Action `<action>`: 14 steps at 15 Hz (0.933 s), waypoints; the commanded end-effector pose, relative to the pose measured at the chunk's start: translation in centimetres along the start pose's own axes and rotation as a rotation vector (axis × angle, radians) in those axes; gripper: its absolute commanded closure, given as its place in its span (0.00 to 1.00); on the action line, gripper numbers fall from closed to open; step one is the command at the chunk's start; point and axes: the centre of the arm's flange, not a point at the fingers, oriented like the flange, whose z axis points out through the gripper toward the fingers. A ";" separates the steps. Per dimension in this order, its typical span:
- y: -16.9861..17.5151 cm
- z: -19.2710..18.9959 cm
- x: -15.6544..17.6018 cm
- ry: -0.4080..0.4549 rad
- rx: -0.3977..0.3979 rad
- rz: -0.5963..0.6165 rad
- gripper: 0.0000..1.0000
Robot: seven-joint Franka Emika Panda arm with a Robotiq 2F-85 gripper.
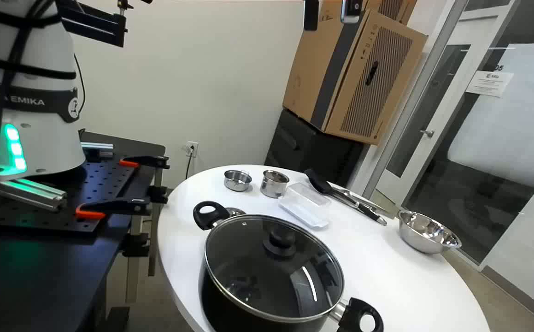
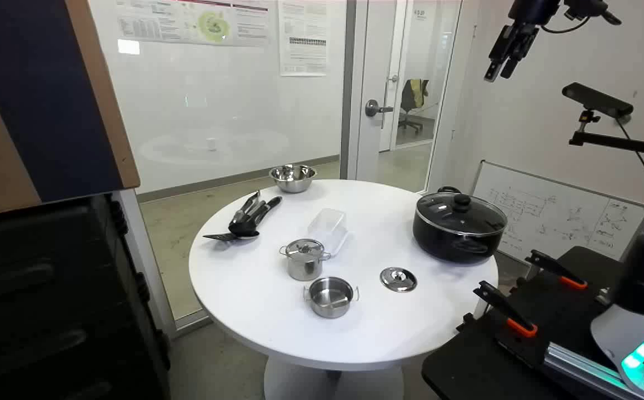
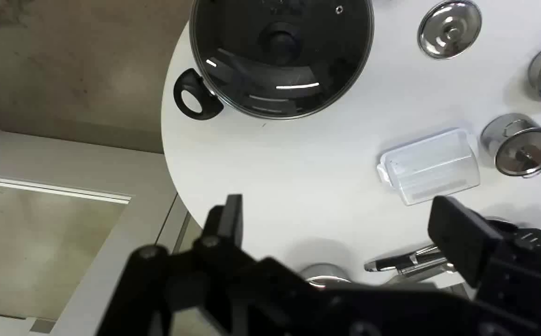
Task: Put the silver lid on the silver pot at the front of the table
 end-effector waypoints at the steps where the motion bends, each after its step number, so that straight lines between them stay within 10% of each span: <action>1: 0.0 0.0 0.0 0.000 0.000 0.000 0.00; 14: -13.3 12.4 -2.1 -0.158 0.058 -0.175 0.00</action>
